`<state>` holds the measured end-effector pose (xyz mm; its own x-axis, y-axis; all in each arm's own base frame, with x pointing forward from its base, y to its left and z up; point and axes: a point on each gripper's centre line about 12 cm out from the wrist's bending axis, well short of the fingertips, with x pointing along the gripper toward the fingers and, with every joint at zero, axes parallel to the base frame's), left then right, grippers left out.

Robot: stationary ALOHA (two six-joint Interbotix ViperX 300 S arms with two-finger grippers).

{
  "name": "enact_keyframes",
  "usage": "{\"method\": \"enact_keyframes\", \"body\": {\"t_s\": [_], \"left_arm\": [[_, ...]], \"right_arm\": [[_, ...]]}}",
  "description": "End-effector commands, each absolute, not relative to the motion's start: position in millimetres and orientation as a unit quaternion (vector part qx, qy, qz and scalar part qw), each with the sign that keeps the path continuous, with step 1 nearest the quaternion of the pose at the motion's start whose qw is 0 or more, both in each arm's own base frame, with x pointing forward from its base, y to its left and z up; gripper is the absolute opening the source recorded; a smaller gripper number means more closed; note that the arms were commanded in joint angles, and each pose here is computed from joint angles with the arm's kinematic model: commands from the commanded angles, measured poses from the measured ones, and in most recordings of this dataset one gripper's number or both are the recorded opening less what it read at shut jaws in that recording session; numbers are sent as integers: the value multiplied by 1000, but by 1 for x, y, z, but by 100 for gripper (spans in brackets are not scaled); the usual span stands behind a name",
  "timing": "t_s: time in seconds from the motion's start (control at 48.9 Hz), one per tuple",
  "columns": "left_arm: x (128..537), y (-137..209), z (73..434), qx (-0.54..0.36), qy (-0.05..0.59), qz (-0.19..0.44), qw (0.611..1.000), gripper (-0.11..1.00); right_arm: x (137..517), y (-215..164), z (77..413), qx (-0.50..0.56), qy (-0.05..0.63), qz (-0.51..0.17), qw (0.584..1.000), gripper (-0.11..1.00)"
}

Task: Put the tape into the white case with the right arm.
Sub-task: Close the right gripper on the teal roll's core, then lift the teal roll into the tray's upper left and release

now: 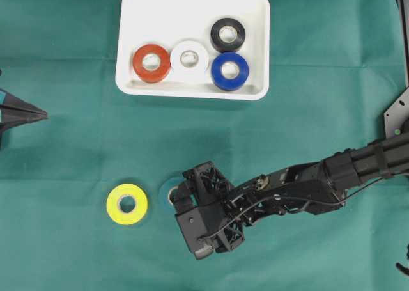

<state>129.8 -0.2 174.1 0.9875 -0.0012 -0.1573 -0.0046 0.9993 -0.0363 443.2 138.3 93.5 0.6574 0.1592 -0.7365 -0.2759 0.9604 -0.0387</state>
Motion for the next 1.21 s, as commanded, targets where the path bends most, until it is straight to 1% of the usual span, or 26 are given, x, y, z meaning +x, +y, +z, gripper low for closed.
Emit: {"method": "enact_keyframes", "body": {"t_s": [0.0, 0.184, 0.225, 0.286, 0.389, 0.45, 0.491, 0.778, 0.9, 1.064, 1.187], "left_arm": [[131, 0, 179, -20, 72, 2, 997, 1], [131, 0, 179, -20, 72, 2, 997, 1], [131, 0, 179, -20, 72, 2, 997, 1], [131, 0, 179, -20, 72, 1, 997, 1], [131, 0, 179, -20, 72, 2, 997, 1], [131, 0, 179, -20, 72, 2, 997, 1], [131, 0, 179, -20, 73, 1, 997, 1], [131, 0, 179, -20, 73, 2, 997, 1], [131, 0, 179, -20, 72, 2, 997, 1], [131, 0, 179, -20, 73, 1, 997, 1], [131, 0, 179, -20, 72, 2, 997, 1]], "right_arm": [[450, 138, 108, -70, 378, 119, 915, 50], [452, 134, 108, -68, 379, 115, 916, 49], [452, 132, 108, -67, 379, 113, 916, 46], [454, 130, 110, -67, 376, 111, 917, 38], [456, 131, 112, -66, 373, 112, 919, 15], [457, 131, 113, -66, 371, 112, 919, 3], [458, 131, 115, -65, 370, 111, 920, 0], [457, 132, 116, -65, 369, 111, 920, 0], [454, 133, 133, -68, 364, 106, 923, 0], [448, 132, 167, -72, 351, 93, 929, 0], [445, 129, 177, -75, 351, 85, 929, 0]]}}
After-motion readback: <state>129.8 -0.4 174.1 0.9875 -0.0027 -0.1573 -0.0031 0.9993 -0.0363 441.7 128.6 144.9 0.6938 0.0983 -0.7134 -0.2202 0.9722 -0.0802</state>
